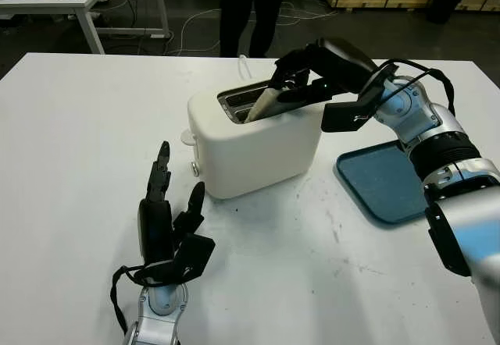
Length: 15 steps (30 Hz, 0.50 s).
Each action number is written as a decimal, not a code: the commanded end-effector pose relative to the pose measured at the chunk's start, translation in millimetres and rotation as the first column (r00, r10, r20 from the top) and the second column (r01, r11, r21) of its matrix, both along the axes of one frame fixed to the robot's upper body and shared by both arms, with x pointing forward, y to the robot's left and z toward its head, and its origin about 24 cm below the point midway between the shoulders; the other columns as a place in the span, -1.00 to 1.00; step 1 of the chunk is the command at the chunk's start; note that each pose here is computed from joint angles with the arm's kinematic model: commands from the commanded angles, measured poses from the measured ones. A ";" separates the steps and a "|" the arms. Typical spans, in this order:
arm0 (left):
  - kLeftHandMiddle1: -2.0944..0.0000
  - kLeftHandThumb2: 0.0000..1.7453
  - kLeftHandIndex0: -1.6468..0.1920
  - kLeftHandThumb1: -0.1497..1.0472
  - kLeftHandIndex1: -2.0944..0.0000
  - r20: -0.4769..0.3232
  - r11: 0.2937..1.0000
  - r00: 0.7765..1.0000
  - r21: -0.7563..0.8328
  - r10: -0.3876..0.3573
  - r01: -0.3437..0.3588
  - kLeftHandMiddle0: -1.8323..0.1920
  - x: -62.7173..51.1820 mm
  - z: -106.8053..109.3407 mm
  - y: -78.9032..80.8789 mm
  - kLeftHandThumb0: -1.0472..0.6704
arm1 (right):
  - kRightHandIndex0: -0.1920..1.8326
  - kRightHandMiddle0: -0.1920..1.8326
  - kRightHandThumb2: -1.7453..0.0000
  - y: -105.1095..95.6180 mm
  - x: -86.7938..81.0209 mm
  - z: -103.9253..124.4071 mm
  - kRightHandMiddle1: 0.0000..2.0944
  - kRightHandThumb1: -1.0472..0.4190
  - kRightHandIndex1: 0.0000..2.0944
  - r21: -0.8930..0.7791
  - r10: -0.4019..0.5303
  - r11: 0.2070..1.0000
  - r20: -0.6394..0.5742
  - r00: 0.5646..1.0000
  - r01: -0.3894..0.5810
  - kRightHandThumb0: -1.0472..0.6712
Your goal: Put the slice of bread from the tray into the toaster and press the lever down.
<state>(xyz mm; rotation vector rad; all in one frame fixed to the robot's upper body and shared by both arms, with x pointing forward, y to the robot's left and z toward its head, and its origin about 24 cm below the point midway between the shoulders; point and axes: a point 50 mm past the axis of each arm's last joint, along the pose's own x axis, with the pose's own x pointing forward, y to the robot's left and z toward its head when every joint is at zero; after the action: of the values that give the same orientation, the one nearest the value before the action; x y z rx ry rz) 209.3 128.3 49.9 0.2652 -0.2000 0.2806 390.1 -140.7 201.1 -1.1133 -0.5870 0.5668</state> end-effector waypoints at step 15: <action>0.95 -0.37 0.62 0.79 1.00 0.015 0.999 1.000 -0.041 0.005 -0.005 0.62 0.1 2.1 -9.0 -0.40 | 0.17 -0.01 0.80 7.2 -1.3 53.4 0.52 -0.83 0.66 -0.165 0.071 0.986 0.185 0.980 -0.040 -0.32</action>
<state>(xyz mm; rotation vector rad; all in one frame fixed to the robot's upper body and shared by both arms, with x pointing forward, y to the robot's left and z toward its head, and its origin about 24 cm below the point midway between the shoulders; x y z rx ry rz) 209.2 126.2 49.4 0.2616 -0.2002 0.2819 390.1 -135.0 243.8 -1.2943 -0.7073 0.5760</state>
